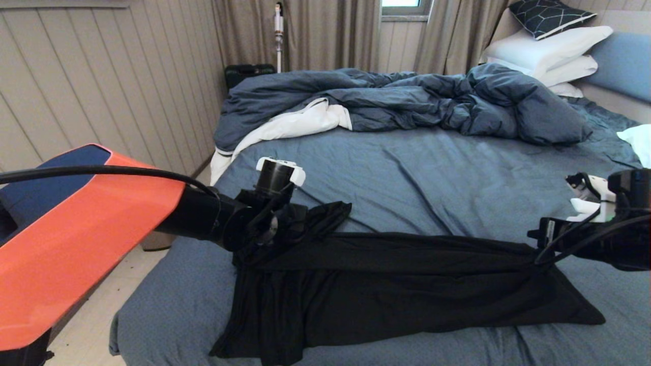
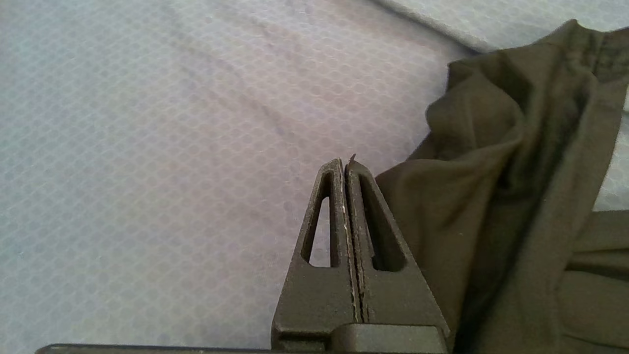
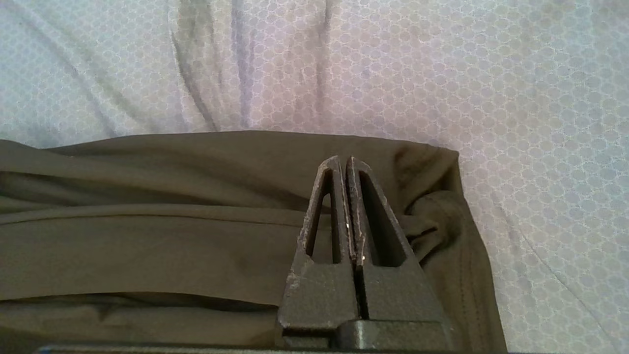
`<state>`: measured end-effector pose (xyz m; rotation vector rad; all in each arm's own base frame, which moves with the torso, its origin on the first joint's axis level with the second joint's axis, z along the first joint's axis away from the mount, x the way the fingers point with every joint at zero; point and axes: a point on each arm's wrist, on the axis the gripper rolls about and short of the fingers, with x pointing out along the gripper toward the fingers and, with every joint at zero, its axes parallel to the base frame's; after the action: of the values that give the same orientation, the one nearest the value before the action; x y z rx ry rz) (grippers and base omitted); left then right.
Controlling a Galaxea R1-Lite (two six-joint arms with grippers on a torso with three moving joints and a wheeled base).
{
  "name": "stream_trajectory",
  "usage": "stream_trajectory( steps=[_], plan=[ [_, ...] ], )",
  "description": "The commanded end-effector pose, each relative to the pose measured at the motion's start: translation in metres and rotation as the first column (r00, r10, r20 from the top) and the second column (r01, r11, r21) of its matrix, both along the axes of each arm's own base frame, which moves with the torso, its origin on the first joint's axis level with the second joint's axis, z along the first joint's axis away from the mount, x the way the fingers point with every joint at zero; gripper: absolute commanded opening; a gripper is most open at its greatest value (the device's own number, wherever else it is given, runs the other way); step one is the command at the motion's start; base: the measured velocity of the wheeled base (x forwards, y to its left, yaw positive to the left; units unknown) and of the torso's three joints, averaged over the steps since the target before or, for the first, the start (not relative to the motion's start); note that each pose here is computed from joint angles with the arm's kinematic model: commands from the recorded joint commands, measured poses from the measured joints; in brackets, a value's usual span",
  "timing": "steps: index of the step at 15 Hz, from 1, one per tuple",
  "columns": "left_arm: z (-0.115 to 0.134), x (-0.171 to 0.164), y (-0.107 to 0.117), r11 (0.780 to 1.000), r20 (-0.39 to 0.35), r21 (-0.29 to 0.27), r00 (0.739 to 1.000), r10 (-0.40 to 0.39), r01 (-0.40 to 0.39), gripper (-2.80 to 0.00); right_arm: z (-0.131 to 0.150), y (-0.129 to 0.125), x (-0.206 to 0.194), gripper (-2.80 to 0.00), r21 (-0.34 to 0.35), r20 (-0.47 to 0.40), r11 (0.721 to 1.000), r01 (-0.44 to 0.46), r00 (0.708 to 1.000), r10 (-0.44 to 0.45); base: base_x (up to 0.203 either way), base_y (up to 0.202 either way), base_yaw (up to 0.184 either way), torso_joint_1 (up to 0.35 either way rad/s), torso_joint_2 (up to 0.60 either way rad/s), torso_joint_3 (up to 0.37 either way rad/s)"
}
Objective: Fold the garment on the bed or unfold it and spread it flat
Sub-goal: Fold the black T-shirt
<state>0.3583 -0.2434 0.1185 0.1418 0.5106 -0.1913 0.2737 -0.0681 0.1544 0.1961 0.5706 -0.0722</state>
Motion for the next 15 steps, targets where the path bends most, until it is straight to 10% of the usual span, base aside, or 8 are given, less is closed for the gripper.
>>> stream_trajectory(
  steps=[1,2,15],
  plan=[
    [0.005,-0.002,0.001,1.0,0.008,-0.003,1.0,0.012,-0.012,-2.8,-0.001,0.0,0.001,-2.8,0.001,-0.003,1.0,-0.001,1.0,0.001,0.0,0.0,0.0,0.0,0.0,0.0],
    [0.01,-0.004,0.0,1.0,0.015,-0.01,1.0,0.018,-0.018,0.0,-0.003,0.0,0.001,-2.8,0.004,-0.01,1.0,-0.002,1.0,0.002,0.0,0.0,0.0,0.0,0.0,0.0],
    [-0.015,-0.005,-0.011,0.998,-0.076,-0.034,0.996,-0.052,0.05,0.0,-0.011,-0.002,0.001,-2.8,-0.002,-0.003,1.0,0.004,1.0,-0.004,0.0,0.0,0.0,0.0,0.0,0.0]
  ],
)
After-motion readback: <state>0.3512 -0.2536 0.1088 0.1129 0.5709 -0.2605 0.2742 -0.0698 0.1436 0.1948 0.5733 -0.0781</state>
